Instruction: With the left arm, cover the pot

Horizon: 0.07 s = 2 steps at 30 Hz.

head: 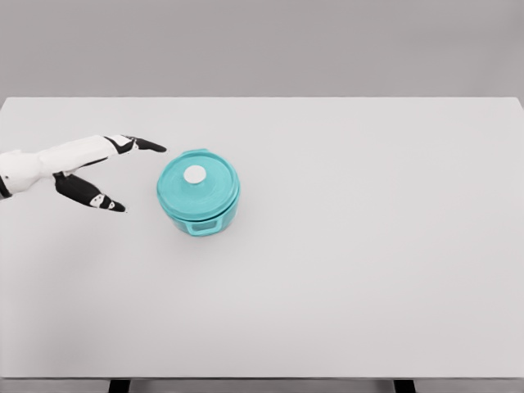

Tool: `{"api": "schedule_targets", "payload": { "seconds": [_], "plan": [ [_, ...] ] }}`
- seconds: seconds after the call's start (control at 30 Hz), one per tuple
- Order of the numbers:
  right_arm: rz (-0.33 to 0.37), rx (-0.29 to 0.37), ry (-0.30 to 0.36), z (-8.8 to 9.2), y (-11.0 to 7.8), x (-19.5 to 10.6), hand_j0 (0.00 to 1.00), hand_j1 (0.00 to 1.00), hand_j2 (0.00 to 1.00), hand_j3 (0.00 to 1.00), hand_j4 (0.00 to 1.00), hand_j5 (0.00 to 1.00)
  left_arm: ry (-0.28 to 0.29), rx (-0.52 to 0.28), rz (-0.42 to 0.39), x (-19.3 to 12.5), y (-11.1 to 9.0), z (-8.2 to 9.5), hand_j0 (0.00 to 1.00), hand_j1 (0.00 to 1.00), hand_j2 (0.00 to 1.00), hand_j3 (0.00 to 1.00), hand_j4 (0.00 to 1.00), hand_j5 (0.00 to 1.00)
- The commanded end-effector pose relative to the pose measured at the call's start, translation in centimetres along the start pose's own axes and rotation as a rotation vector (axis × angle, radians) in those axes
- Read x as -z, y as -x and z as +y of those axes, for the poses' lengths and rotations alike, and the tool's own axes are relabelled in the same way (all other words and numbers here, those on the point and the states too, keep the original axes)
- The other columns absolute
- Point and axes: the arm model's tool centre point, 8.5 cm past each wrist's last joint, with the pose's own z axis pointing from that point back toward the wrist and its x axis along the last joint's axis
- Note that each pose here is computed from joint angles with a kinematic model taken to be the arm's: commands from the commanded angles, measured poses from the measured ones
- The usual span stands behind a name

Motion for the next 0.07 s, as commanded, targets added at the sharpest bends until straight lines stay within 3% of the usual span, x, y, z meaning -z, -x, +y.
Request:
{"api": "schedule_targets", "payload": {
  "seconds": [0.0,0.03],
  "plan": [
    [-0.001,0.000,0.000,0.00,-0.03,0.01,1.00,1.00,1.00,1.00,1.00,1.00,-0.045,0.061,0.034,-2.96,-0.87,3.16,1.00,1.00,1.00,1.00,1.00,1.00],
    [-0.001,0.000,0.000,0.00,-0.03,0.01,1.00,1.00,1.00,1.00,1.00,1.00,-0.051,0.052,0.043,-3.39,-0.66,2.86,1.00,1.00,1.00,1.00,1.00,1.00]
  ]
}}
